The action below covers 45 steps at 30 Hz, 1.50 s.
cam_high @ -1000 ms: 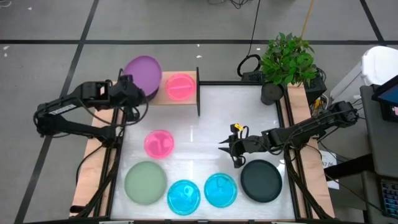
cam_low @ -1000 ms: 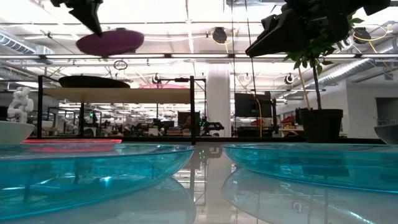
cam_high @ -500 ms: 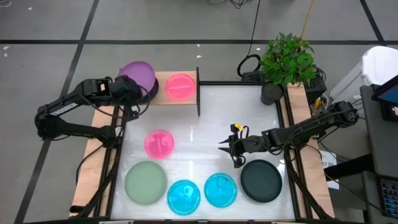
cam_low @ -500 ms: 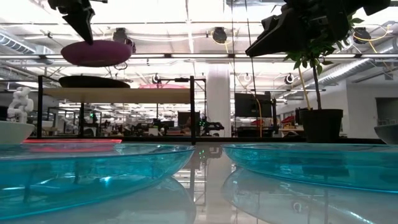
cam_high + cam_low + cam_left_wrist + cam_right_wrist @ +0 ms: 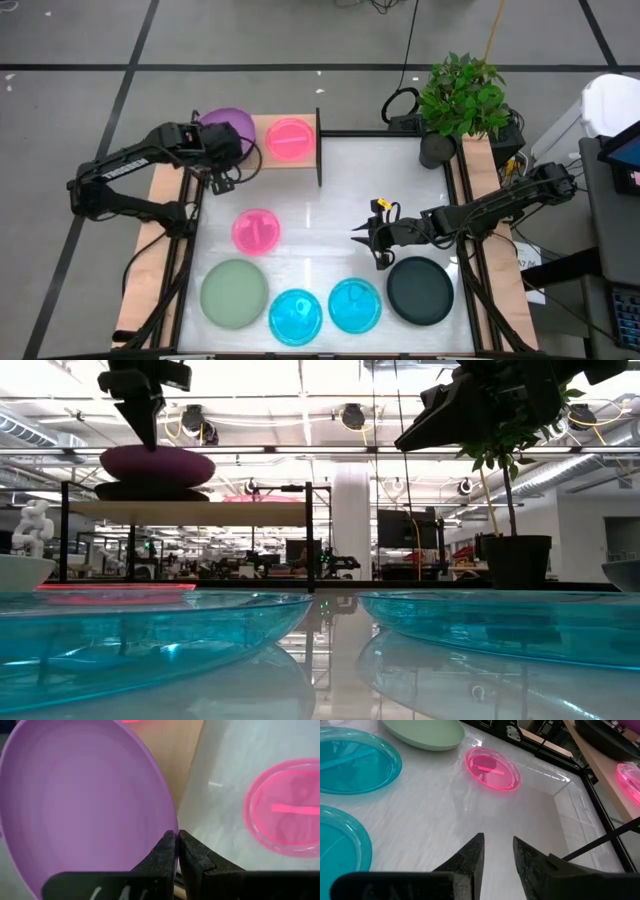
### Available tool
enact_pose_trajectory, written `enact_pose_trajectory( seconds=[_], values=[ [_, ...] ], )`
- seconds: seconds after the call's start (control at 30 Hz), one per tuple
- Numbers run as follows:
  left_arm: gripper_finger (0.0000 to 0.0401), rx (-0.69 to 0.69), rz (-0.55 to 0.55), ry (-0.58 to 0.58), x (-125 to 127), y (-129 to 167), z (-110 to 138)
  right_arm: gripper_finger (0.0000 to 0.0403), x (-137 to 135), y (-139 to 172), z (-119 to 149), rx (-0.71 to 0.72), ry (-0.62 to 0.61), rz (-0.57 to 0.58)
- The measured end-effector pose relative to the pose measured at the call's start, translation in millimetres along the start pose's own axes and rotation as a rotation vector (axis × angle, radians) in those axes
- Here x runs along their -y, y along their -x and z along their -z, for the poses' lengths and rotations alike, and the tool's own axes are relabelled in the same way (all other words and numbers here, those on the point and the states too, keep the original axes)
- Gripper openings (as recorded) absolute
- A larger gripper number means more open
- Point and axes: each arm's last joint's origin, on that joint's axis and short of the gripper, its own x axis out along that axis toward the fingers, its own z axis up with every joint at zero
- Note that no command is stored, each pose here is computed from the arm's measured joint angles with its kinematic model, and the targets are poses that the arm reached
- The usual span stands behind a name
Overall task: Place and stack plates onto a shelf
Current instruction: Stack the purple plate on top of the black plate on the shelf
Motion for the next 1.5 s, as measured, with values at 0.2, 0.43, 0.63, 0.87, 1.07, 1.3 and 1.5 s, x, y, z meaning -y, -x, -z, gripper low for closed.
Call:
enact_pose_trajectory(
  seconds=[0.2, 0.43, 0.63, 0.87, 1.07, 1.3, 1.5],
  values=[
    [0.002, -0.028, -0.029, 0.015, -4, -5, -3, 0.0089, 0, 0, 0, -0.001, 0.0, 0.0],
    [0.0022, -0.048, -0.039, 0.082, -9, -7, 0, 0.0089, 0, 0, 0, -0.001, -0.018, -0.001],
    [0.0023, -0.03, -0.047, 0.099, -12, -7, -2, 0.0089, 0, 0, 0, -0.001, -0.027, -0.001],
    [0.0023, -0.02, -0.049, 0.117, -12, -7, -3, 0.0089, 0, 0, 0, -0.001, -0.027, -0.001],
    [0.0023, 0.009, -0.054, 0.144, -13, -7, -5, 0.0089, 0, 0, 0, -0.001, -0.027, -0.001],
    [0.0023, -0.002, -0.052, 0.144, -12, -10, -8, 0.0089, 0, 0, 0, -0.001, -0.027, -0.001],
    [0.0024, -0.02, -0.039, 0.143, -9, -16, -10, 0.0089, 0, 0, 0, 0.0, -0.026, -0.002]
  ],
)
